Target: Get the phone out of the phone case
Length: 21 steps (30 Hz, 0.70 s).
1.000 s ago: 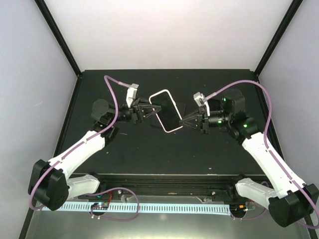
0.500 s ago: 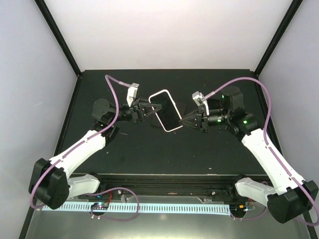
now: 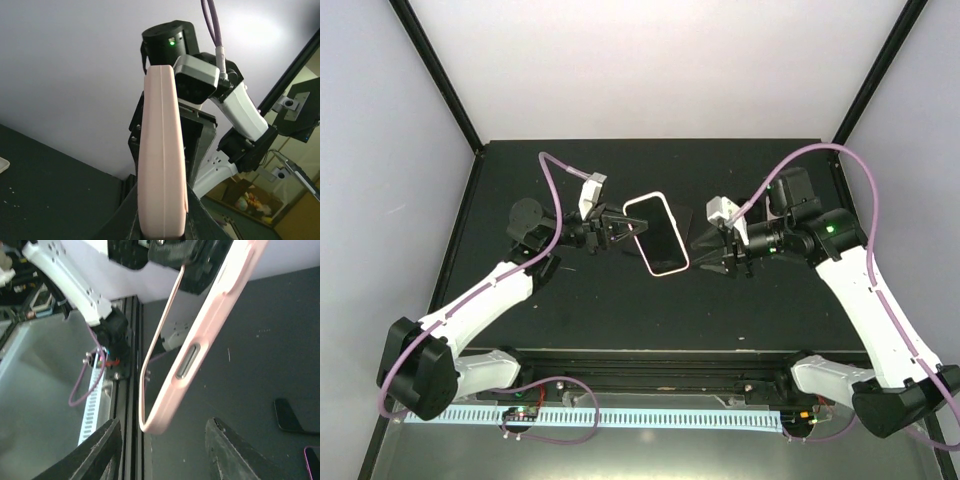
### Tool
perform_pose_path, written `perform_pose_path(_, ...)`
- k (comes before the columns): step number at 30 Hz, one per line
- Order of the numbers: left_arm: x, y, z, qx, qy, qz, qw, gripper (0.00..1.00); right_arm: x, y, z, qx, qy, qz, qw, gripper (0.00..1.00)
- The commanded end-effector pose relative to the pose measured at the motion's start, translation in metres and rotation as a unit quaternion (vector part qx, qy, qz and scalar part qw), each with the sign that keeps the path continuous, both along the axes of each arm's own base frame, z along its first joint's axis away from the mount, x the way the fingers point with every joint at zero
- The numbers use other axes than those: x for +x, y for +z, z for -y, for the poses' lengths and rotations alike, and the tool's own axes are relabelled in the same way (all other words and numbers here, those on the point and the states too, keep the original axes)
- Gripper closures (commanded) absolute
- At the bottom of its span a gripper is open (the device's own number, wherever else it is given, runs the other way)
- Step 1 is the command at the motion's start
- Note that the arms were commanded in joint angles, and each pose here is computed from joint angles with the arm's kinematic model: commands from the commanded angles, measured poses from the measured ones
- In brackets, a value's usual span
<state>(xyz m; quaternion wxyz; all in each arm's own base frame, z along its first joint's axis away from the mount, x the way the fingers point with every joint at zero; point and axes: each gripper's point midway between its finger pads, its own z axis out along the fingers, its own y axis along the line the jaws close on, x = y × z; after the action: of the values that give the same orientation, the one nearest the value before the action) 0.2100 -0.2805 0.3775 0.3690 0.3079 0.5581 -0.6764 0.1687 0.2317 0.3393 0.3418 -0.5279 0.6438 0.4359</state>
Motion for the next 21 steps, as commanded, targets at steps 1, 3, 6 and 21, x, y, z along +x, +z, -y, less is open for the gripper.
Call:
perform_pose_path(1, -0.018, 0.034, -0.001, -0.021, -0.017, 0.068, 0.997, 0.95, -0.015, -0.029, 0.012, -0.069, 0.047, 0.033, 0.996, 0.53)
perform_pose_path(3, -0.02, 0.034, 0.001, -0.02, -0.022, 0.069, 0.997, 0.95, -0.019, -0.033, 0.009, -0.076, 0.055, 0.02, 0.995, 0.53)
perform_pose_path(6, -0.022, 0.032, 0.003, -0.017, -0.028, 0.068, 0.997, 0.95, -0.024, -0.036, 0.004, -0.078, 0.066, 0.006, 0.995, 0.54)
perform_pose_path(21, -0.04, 0.024, 0.017, 0.005, -0.072, 0.083, 0.994, 0.96, -0.041, -0.025, -0.001, -0.059, 0.103, 0.006, 0.993, 0.74)
